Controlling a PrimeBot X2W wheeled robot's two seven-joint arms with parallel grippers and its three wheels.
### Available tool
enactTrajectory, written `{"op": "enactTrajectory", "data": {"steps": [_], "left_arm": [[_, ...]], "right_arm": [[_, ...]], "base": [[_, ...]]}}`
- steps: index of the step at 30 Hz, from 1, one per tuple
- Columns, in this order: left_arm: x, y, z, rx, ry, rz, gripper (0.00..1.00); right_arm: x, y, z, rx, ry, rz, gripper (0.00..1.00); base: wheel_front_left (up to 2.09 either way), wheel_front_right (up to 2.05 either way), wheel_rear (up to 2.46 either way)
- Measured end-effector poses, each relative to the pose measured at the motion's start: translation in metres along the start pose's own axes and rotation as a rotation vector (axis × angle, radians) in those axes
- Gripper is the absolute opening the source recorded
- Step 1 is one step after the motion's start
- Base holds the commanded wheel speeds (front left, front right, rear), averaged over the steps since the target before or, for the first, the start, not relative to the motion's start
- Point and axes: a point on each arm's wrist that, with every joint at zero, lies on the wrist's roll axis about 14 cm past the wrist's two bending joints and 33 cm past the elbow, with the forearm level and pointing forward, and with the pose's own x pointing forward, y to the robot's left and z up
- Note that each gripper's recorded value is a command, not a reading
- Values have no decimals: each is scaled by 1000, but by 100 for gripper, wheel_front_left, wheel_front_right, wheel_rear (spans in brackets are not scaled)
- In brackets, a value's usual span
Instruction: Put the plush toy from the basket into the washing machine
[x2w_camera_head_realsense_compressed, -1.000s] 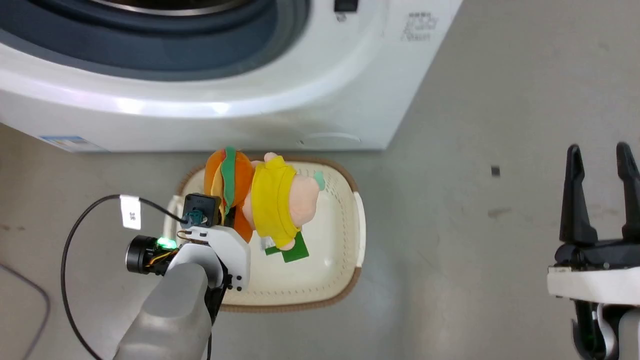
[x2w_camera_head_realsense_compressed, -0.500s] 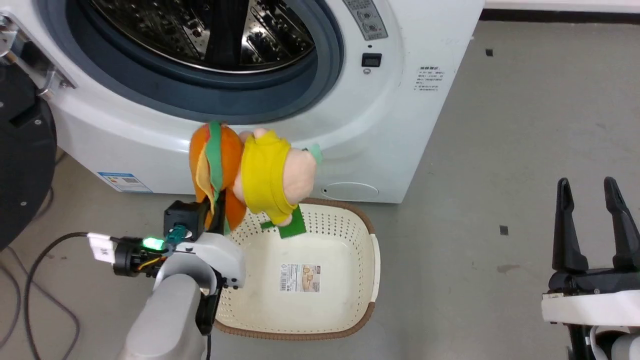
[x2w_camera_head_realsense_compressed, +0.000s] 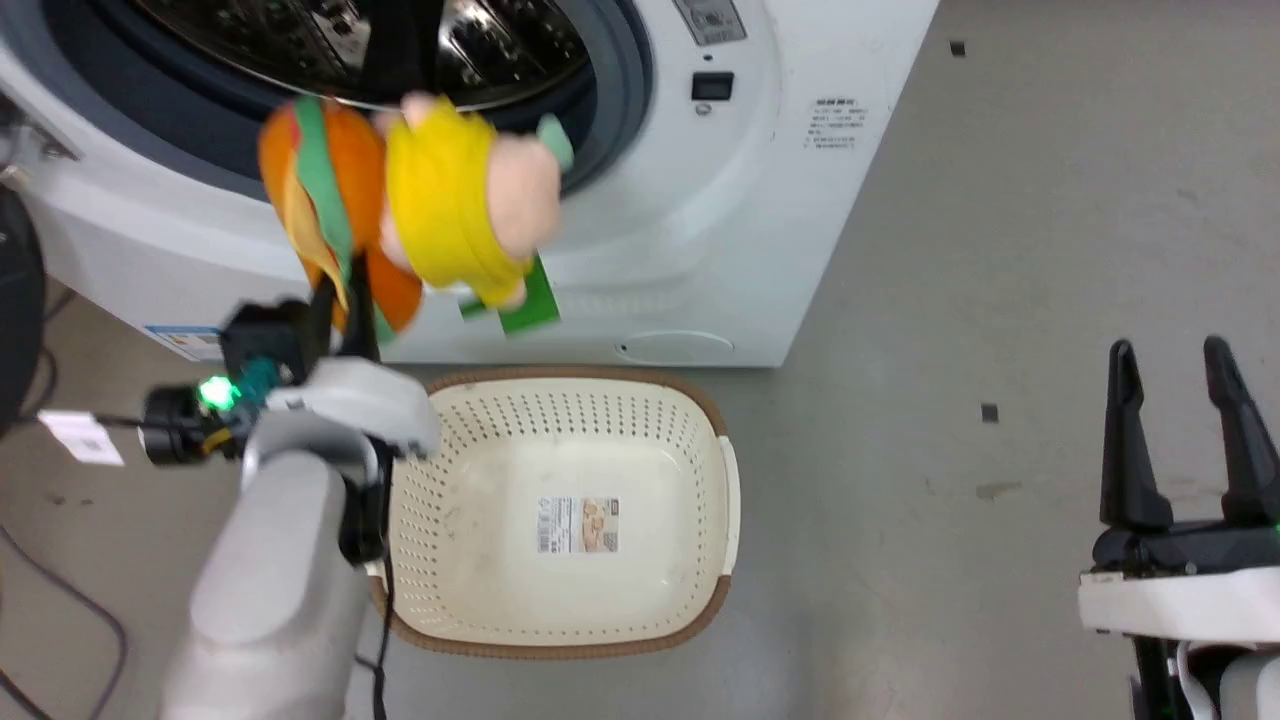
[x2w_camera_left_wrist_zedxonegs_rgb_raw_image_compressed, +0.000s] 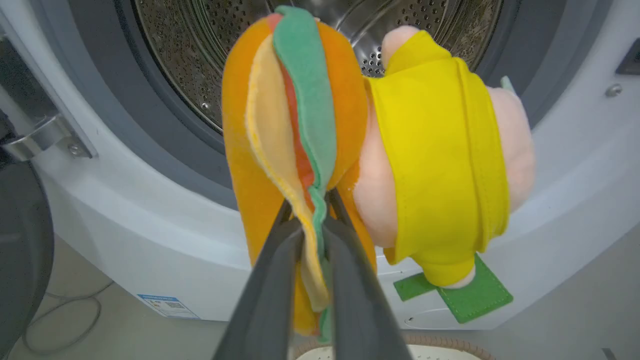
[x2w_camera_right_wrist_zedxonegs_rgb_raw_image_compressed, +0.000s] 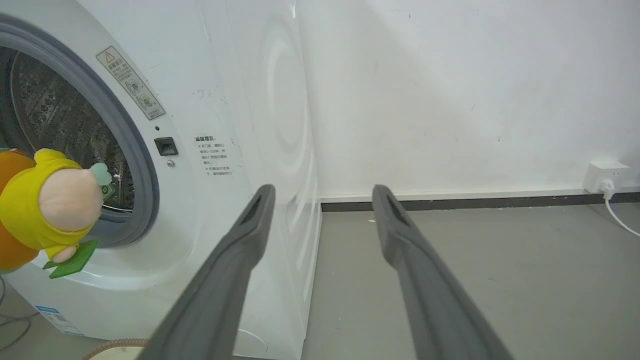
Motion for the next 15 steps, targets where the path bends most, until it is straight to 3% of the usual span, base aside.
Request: {"op": "enactTrajectory", "data": {"steps": [15], "left_arm": [[134, 1, 19, 38, -104, 30, 0]], "right_arm": [[30, -29, -42, -24, 54, -65, 100]], "base": [[0, 0, 0]]}}
